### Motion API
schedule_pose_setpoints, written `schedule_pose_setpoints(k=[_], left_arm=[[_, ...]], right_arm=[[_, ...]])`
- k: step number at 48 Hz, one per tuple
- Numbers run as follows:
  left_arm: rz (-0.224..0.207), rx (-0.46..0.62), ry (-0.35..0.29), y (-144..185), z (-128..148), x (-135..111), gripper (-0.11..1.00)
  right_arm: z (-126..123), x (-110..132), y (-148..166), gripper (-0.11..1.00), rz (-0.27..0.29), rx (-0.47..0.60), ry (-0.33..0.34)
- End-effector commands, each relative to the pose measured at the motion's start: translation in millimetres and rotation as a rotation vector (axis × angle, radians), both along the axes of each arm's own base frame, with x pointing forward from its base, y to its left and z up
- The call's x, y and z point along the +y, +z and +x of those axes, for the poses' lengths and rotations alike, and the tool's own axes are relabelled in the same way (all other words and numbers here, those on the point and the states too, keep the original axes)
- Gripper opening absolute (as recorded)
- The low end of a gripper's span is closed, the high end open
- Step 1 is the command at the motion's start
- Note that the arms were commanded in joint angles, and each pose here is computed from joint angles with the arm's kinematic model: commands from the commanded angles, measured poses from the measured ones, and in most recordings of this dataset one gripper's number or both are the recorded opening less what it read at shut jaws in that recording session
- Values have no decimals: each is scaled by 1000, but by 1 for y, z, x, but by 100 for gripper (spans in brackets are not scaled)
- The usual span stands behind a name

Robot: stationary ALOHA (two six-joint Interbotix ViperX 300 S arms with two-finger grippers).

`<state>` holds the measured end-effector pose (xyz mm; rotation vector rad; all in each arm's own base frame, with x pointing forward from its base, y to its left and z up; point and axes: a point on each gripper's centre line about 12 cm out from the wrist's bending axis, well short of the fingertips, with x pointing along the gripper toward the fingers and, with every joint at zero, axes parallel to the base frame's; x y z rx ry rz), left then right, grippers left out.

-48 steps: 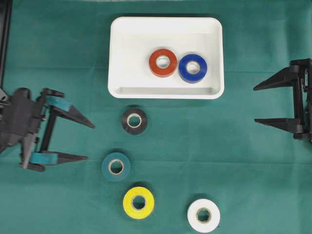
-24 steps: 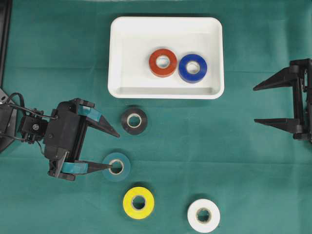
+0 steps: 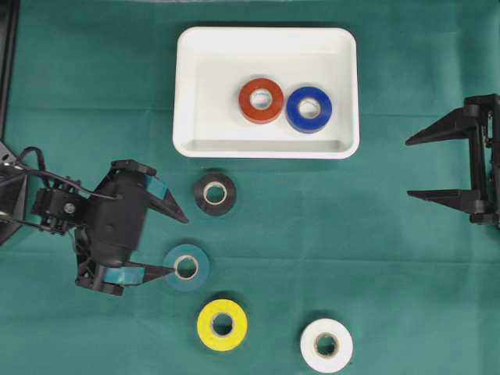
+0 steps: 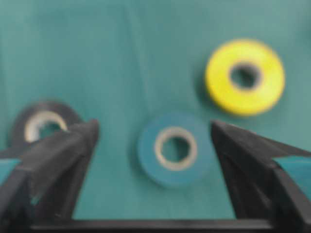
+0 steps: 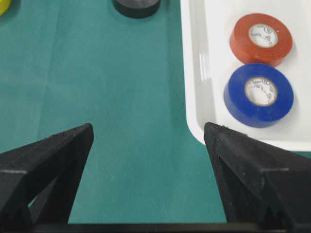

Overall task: Pick up the tape from a random location and place it into the white case.
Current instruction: 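Move the left gripper over the teal tape roll, then lower the left gripper into the teal roll's hole and close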

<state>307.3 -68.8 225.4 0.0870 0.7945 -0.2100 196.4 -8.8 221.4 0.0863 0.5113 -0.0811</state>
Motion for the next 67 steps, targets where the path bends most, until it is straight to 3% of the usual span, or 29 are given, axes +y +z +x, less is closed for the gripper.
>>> schedule_pose_setpoints(k=[1, 14, 67], left_arm=[[13, 54, -6, 11, 9, -4, 98], [65, 251, -11, 8, 27, -7, 97], [59, 224, -13, 10, 35, -10, 97]], right_arm=[[4, 0, 10, 88, 1, -28, -1], [4, 0, 10, 88, 1, -28, -1], [5, 0, 8, 88, 3, -20, -1]])
